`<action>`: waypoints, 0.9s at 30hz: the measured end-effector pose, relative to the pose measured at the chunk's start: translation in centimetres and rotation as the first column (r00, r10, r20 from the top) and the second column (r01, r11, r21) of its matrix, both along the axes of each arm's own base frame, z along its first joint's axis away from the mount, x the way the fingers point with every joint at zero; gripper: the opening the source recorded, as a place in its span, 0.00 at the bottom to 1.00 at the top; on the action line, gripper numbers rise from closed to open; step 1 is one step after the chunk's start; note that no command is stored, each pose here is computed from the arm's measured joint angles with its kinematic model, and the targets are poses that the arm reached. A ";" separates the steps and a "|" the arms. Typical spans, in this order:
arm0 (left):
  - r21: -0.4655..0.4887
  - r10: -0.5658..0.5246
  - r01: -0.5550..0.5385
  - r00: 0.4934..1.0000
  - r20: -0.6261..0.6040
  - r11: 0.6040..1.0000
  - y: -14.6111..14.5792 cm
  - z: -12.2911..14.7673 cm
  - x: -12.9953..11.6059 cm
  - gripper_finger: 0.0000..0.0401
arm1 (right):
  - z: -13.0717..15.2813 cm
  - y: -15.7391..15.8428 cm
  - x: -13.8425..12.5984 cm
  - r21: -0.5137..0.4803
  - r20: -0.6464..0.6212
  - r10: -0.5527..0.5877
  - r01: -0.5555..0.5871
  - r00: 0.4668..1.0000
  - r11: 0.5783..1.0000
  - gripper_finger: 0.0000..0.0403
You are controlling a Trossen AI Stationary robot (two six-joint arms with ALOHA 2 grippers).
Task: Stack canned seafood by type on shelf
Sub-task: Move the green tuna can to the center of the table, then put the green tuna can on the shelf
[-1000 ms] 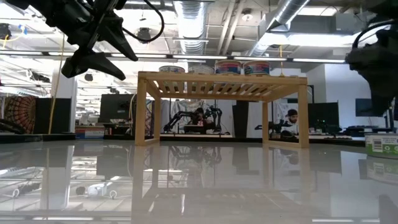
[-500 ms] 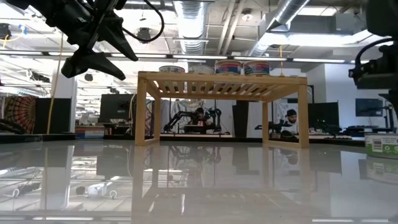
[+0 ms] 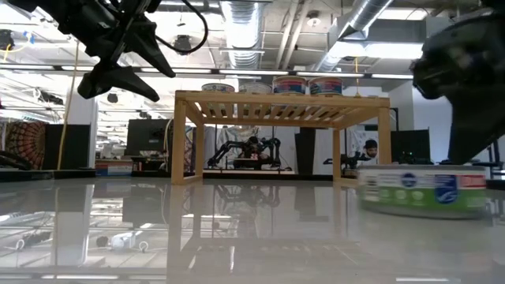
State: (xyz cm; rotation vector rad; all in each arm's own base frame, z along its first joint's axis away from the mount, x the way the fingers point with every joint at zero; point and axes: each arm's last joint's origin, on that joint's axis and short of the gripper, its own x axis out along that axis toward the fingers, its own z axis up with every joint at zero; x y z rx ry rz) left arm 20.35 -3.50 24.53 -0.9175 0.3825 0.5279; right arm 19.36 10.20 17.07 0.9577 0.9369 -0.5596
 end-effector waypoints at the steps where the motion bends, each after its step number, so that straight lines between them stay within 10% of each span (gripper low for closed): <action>1: -0.007 0.005 -0.005 1.000 0.002 1.000 0.0 0.0 0.0 0.49 | -0.1 -0.2 -0.1 -0.008 -0.012 -0.009 0.009 1.000 1.000 0.07; 14: -0.146 0.008 0.001 0.998 0.058 0.989 -2.8 -2.2 3.0 0.49 | 0.3 0.2 0.7 0.036 0.077 -0.008 0.005 0.997 0.999 0.11; 27: -0.214 -0.100 0.101 0.995 0.016 0.972 -6.3 -5.0 8.6 0.49 | 0.6 2.1 0.0 0.049 0.140 0.015 -0.022 0.990 0.999 0.44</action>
